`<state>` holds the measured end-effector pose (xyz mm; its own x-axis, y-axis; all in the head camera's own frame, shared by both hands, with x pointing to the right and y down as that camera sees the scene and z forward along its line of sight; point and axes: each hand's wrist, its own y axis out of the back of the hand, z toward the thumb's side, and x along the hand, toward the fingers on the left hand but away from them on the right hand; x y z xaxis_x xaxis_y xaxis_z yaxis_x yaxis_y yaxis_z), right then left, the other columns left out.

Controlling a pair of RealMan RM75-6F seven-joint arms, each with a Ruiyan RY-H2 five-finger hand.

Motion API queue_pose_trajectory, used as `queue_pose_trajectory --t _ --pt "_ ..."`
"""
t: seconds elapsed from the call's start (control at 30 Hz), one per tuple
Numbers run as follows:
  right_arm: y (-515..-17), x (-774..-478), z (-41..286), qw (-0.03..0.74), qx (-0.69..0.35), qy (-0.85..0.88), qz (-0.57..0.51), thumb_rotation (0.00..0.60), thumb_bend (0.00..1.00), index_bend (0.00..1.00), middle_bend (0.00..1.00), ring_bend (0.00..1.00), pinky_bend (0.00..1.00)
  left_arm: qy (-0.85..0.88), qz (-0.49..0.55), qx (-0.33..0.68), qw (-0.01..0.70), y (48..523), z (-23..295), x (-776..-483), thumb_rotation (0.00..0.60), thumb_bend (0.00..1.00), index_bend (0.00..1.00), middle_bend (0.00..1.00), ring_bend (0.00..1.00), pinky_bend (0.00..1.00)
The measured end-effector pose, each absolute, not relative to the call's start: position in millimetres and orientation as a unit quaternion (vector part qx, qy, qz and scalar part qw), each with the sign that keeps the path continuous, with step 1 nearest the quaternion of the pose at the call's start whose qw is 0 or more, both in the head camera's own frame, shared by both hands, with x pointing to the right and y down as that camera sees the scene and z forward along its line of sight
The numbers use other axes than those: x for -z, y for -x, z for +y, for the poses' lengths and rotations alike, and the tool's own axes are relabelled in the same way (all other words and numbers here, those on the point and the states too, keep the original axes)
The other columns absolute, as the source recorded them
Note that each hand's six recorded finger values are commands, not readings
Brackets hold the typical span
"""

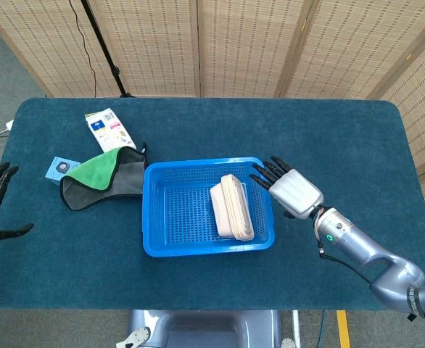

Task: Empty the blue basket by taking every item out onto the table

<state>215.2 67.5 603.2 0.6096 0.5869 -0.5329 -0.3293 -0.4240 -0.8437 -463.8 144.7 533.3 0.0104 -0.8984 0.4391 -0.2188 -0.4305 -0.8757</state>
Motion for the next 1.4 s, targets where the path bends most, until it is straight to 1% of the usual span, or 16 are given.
queue_pose_trajectory --t 0.23,0.4,0.67,0.97,1.4 --pt "-172.3 -602.1 68.3 0.566 -0.395 0.722 -0.047 0.6 0.0 0.0 0.0 0.0 0.0 0.644 0.436 0.551 0.302 465.9 142.5 -536.2 0.6 0.1 0.0 0.0 0.0 0.0" --pt "-150.6 -608.6 70.5 0.576 -0.383 0.722 -0.021 0.6 0.0 0.0 0.0 0.0 0.0 0.648 0.438 0.547 0.299 467.9 143.1 -535.4 0.6 0.1 0.0 0.0 0.0 0.0" --pt "-129.9 -612.7 73.5 0.581 -0.368 0.726 -0.016 0.6 0.0 0.0 0.0 0.0 0.0 0.653 0.437 0.544 0.294 469.3 142.2 -535.6 0.6 0.1 0.0 0.0 0.0 0.0" --pt "-110.1 -622.4 76.6 0.603 -0.359 0.712 0.019 0.6 0.0 0.0 0.0 0.0 0.0 0.658 0.435 0.542 0.29 468.5 140.6 -537.2 0.6 0.1 0.0 0.0 0.0 0.0" --pt "-85.3 -634.0 87.6 0.663 -0.335 0.663 0.09 0.6 0.0 0.0 0.0 0.0 0.0 0.665 0.433 0.539 0.283 469.1 138.7 -538.4 0.6 0.1 0.0 0.0 0.0 0.0"
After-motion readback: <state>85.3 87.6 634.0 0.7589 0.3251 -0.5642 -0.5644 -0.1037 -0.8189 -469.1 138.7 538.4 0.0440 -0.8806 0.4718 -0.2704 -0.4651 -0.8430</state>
